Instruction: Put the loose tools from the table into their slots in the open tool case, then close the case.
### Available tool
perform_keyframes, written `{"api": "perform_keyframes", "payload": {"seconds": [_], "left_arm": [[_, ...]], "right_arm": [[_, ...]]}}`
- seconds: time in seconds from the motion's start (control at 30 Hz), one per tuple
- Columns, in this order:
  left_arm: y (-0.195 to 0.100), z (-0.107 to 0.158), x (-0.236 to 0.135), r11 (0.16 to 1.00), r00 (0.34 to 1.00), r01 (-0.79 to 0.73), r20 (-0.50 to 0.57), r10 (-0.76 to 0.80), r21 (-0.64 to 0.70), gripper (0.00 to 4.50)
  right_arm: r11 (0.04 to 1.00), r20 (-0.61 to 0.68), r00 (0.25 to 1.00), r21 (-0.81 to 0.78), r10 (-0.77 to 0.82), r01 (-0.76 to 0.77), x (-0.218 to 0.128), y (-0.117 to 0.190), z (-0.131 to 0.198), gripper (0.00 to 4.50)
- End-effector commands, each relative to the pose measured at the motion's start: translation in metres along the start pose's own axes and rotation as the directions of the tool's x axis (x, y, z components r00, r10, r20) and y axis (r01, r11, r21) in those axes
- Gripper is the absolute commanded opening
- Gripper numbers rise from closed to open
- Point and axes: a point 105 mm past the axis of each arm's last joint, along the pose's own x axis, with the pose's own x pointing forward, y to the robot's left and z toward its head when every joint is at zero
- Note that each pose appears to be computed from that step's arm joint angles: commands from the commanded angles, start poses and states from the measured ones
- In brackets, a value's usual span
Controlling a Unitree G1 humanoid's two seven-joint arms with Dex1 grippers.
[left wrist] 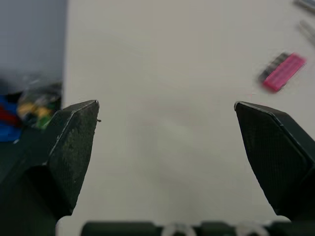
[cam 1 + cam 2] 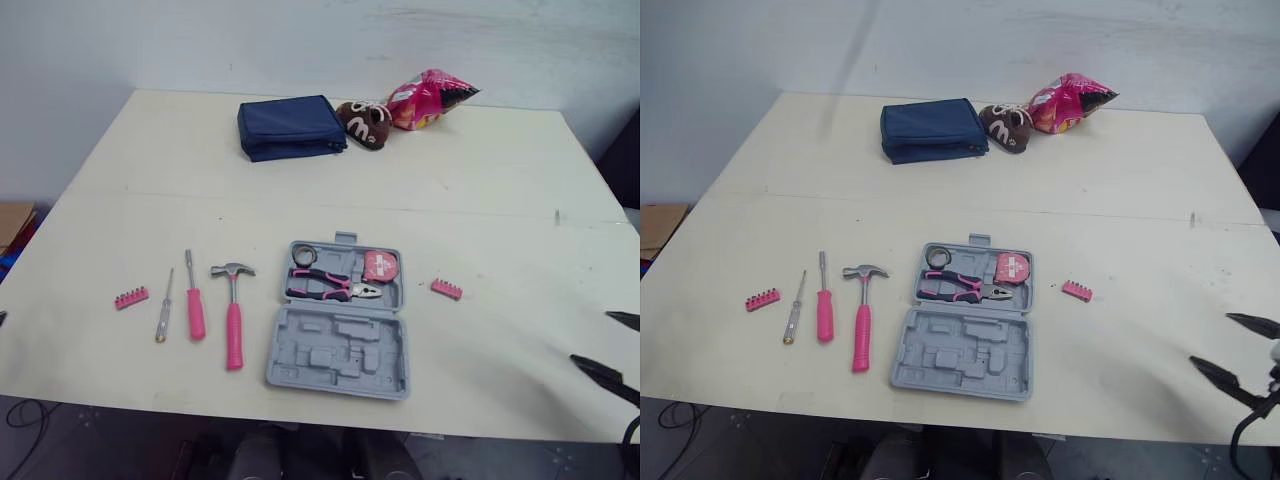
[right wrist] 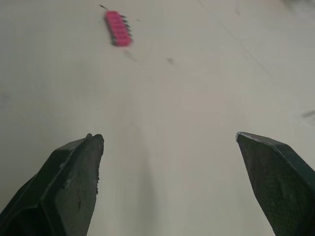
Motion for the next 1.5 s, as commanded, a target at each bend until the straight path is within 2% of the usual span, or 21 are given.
{"api": "perform_keyframes", "payload": {"seconds": [0.03, 0.13, 0.37, 0.53, 0.63, 0.73, 0.87, 1.0, 1.33, 1.5], "left_arm": [[0.005, 0.006, -0.003, 0.999, 0.999, -0.024, 0.023, 0.023, 0.046, 4.47], [-0.006, 0.007, 0.004, 0.999, 0.998, 0.016, 0.052, -0.018, 0.044, 4.47], [-0.044, 0.021, 0.017, 0.988, 0.985, 0.134, 0.095, -0.141, 0.078, 4.47], [-0.078, 0.033, 0.022, 0.977, 0.971, 0.207, 0.112, -0.212, 0.053, 4.47], [-0.116, 0.04, 0.024, 0.96, 0.955, 0.282, 0.091, -0.281, 0.008, 4.47], [-0.144, 0.05, 0.027, 0.957, 0.956, 0.286, 0.081, -0.282, -0.043, 4.47], [-0.167, 0.052, 0.03, 0.963, 0.965, 0.261, 0.027, -0.259, -0.062, 4.47], [-0.17, 0.041, 0.035, 0.984, 0.988, 0.134, -0.065, -0.142, -0.118, 4.47], [-0.196, 0.013, 0.063, 0.987, 0.972, -0.015, -0.232, -0.024, -0.162, 4.47], [-0.2, 0.007, 0.076, 0.984, 0.968, -0.055, -0.251, 0.011, -0.168, 4.47]], "right_arm": [[0.999, 0.026, 1.0, -0.035, -0.005, 0.006, -0.008, -0.007, 0.002, 4.5], [0.999, 0.061, 0.998, -0.04, 0.017, -0.015, -0.002, -0.007, 0.005, 4.5], [0.988, 0.238, 0.959, -0.046, 0.153, -0.146, 0.026, 0.014, 0.034, 4.5], [0.968, 0.358, 0.9, -0.073, 0.248, -0.238, 0.043, 0.031, 0.062, 4.5], [0.947, 0.461, 0.829, -0.107, 0.317, -0.303, 0.058, 0.045, 0.091, 4.5], [0.922, 0.521, 0.767, -0.123, 0.375, -0.368, 0.066, 0.058, 0.112, 4.5], [0.904, 0.57, 0.713, -0.149, 0.409, -0.4, 0.075, 0.068, 0.132, 4.5], [0.896, 0.597, 0.68, -0.171, 0.426, -0.41, 0.082, 0.072, 0.145, 4.5], [0.856, 0.661, 0.566, -0.252, 0.492, -0.45, 0.089, 0.095, 0.173, 4.5], [0.854, 0.659, 0.565, -0.259, 0.497, -0.45, 0.09, 0.1, 0.176, 4.5]]}}
